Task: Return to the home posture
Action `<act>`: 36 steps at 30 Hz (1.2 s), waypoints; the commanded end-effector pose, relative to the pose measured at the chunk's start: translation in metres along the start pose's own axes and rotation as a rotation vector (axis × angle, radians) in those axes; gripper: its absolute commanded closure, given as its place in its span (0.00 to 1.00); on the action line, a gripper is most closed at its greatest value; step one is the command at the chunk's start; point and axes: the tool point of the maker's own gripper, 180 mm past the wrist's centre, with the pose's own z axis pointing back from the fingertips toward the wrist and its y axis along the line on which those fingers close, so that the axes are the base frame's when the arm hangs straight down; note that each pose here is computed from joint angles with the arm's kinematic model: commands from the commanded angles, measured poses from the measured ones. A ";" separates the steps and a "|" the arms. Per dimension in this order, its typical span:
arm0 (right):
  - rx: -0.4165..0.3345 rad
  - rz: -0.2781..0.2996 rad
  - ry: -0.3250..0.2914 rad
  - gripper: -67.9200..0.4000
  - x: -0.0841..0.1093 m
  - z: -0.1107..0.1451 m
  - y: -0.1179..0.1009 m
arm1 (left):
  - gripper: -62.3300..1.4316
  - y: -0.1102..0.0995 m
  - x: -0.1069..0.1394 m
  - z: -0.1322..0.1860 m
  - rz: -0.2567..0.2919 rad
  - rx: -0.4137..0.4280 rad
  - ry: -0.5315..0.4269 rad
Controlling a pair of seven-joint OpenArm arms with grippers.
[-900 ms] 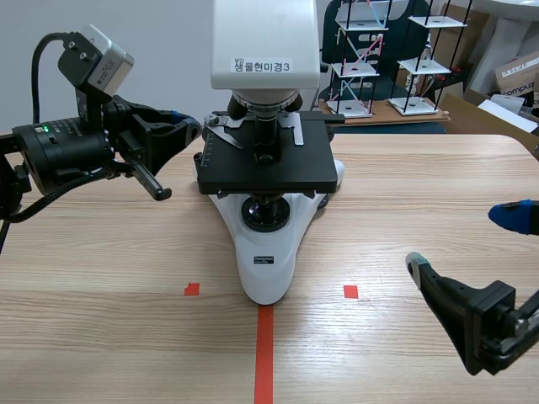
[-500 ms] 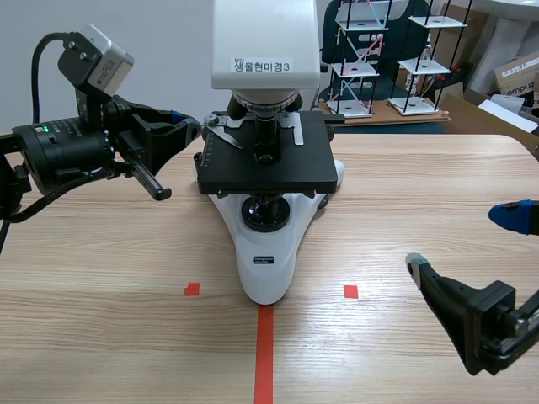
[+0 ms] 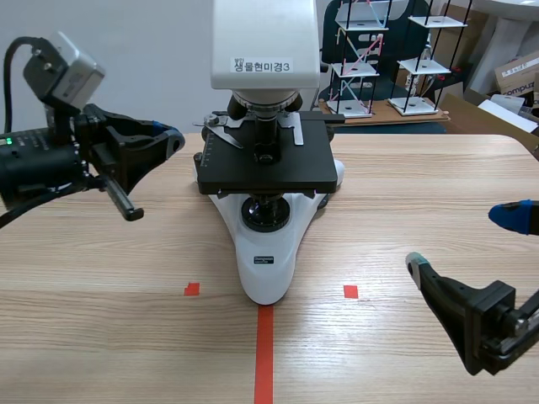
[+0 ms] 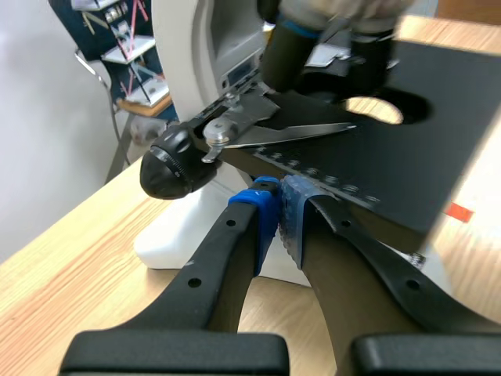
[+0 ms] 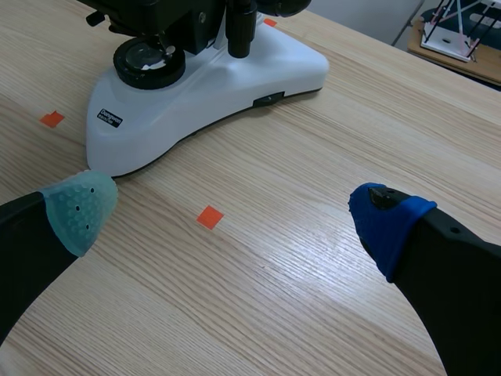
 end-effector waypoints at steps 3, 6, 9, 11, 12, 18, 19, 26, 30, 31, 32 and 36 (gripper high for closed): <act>-0.006 0.008 -0.044 0.00 0.012 -0.002 -0.003 | 0.89 -0.005 0.012 0.021 -0.013 0.008 -0.021; -0.006 0.008 -0.044 0.00 0.012 -0.002 -0.003 | 0.72 -0.012 0.009 0.039 0.002 0.020 -0.001; -0.006 0.008 -0.044 0.00 0.012 -0.002 -0.003 | 0.53 -0.021 0.006 0.055 0.029 0.036 0.016; -0.006 0.008 -0.044 0.00 0.012 -0.002 -0.003 | 0.44 -0.030 0.007 0.065 0.044 0.039 0.025; -0.006 0.008 -0.044 0.00 0.012 -0.002 -0.003 | 0.40 -0.034 0.007 0.070 0.051 0.041 0.030; -0.006 0.008 -0.044 0.00 0.012 -0.002 -0.003 | 0.02 -0.051 0.015 0.094 0.077 0.064 0.049; -0.006 0.008 -0.044 0.00 0.012 -0.002 -0.003 | 0.00 -0.051 0.016 0.098 0.083 0.080 0.049; -0.006 0.008 -0.044 0.00 0.012 -0.002 -0.003 | 0.00 -0.052 0.016 0.111 0.064 0.163 0.062; -0.006 0.008 -0.044 0.00 0.012 -0.002 -0.003 | 0.00 -0.055 0.013 0.112 0.068 0.164 0.070; -0.006 0.008 -0.044 0.00 0.012 -0.002 -0.003 | 0.00 -0.056 0.013 0.112 0.067 0.163 0.071; -0.006 0.008 -0.044 0.00 0.012 -0.002 -0.003 | 0.00 -0.055 0.013 0.112 0.067 0.163 0.071; -0.006 0.008 -0.044 0.00 0.012 -0.002 -0.003 | 0.00 -0.055 0.013 0.112 0.067 0.163 0.070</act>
